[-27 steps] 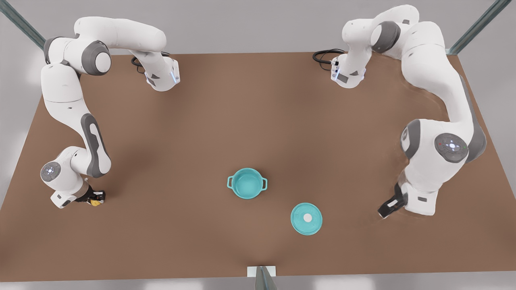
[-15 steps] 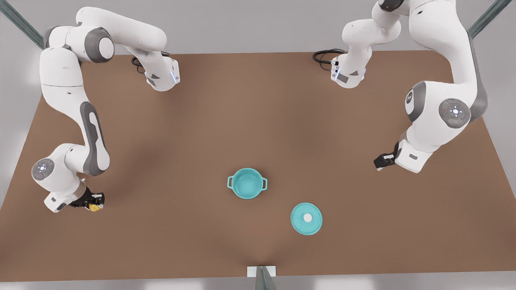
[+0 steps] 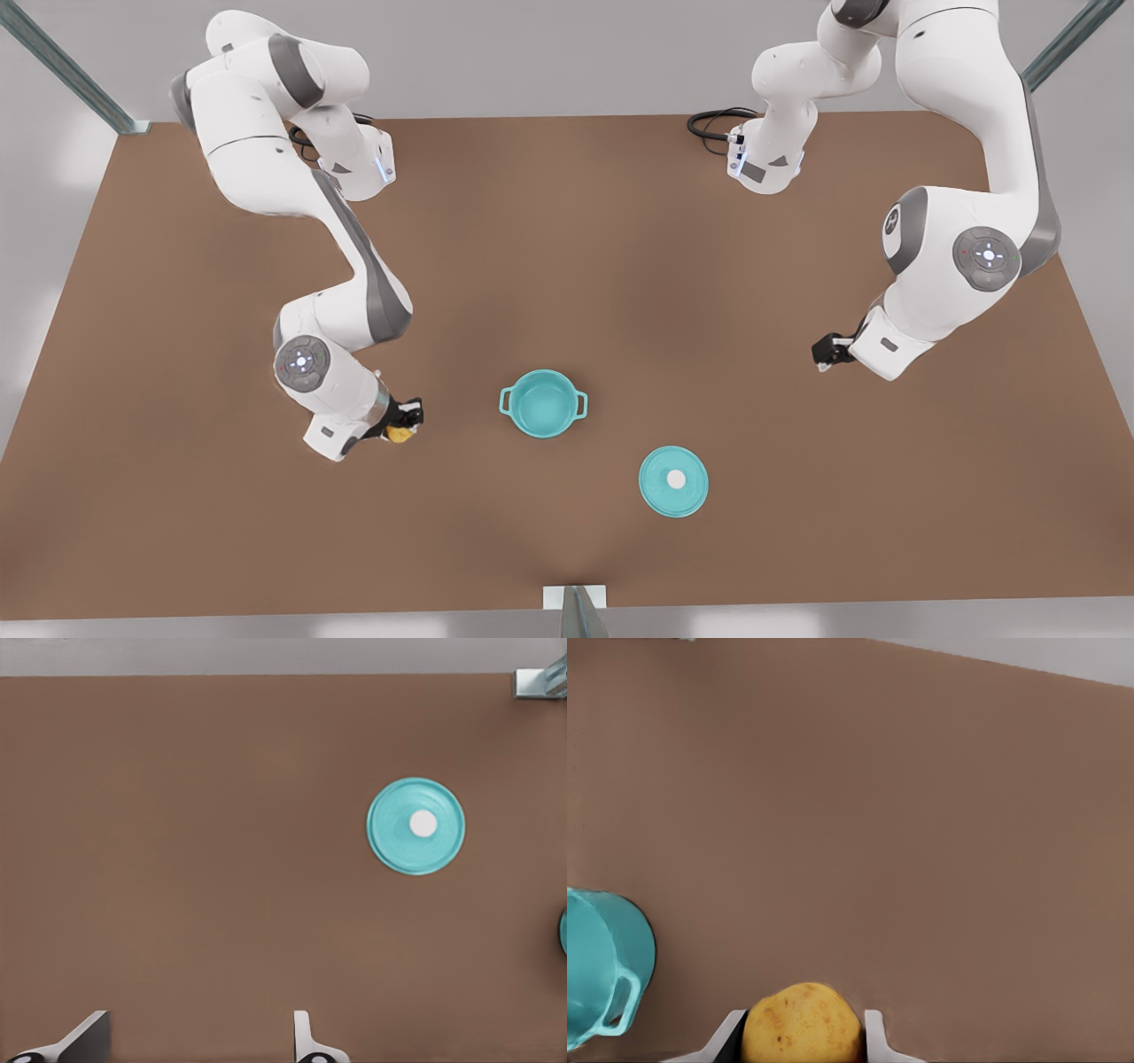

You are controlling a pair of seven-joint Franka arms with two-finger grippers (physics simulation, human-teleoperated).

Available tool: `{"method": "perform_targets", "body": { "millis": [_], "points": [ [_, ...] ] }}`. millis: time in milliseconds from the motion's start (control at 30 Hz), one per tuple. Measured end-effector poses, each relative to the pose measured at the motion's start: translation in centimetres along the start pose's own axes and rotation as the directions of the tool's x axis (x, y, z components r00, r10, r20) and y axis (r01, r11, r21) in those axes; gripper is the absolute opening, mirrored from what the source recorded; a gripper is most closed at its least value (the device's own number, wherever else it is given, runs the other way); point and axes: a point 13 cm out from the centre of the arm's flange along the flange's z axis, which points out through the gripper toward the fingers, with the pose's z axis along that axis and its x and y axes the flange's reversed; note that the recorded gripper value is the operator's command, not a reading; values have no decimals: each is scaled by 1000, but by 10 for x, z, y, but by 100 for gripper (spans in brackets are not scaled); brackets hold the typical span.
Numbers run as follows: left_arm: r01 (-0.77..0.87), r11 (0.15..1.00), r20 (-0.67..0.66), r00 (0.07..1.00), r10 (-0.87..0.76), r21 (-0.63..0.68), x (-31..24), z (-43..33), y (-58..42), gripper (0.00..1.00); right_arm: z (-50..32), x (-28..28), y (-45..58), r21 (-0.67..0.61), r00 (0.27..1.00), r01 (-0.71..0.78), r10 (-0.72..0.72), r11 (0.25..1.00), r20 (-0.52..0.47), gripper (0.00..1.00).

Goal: Open the pot lid and put the potato into the pot

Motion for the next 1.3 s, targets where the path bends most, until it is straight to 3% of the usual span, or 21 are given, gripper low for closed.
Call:
{"method": "perform_targets", "body": {
  "millis": [267,500,667,700,733,900,967,1067,1200,1300],
  "points": [
    [-57,998,4,998,57,1,1,-2,-9,100,36,19,205,-37,992,-119,118,992,-35,55],
    [-82,997,-2,997,82,1,1,2,-10,100,101,27,233,-27,940,-337,335,941,-64,55],
    [-95,995,-2,995,95,2,1,2,-10,100,132,0,231,-38,886,-464,464,885,-3,56],
    [-97,995,-2,995,97,1,1,2,-10,100,133,-2,231,-43,875,-483,484,875,4,70],
    [-99,995,-3,995,99,1,1,3,-10,100,133,-3,232,-47,865,-501,501,864,8,100],
    [-104,995,-9,994,104,5,-1,8,-12,100,122,-13,227,-63,814,-578,580,814,30,100],
    [-105,994,-7,994,105,7,-1,7,-13,100,80,-31,198,-78,779,-620,624,781,55,100],
    [-91,995,2,996,91,42,-2,1,-19,100,-27,-62,20,-60,654,-749,751,660,93,100],
    [-30,999,-9,1000,30,21,8,-22,20,100,-44,45,-182,127,573,-814,819,566,26,100],
    [20,1000,-46,999,-19,10,20,-28,52,100,-53,73,-242,150,596,-794,803,589,4,100]
  ]
}}
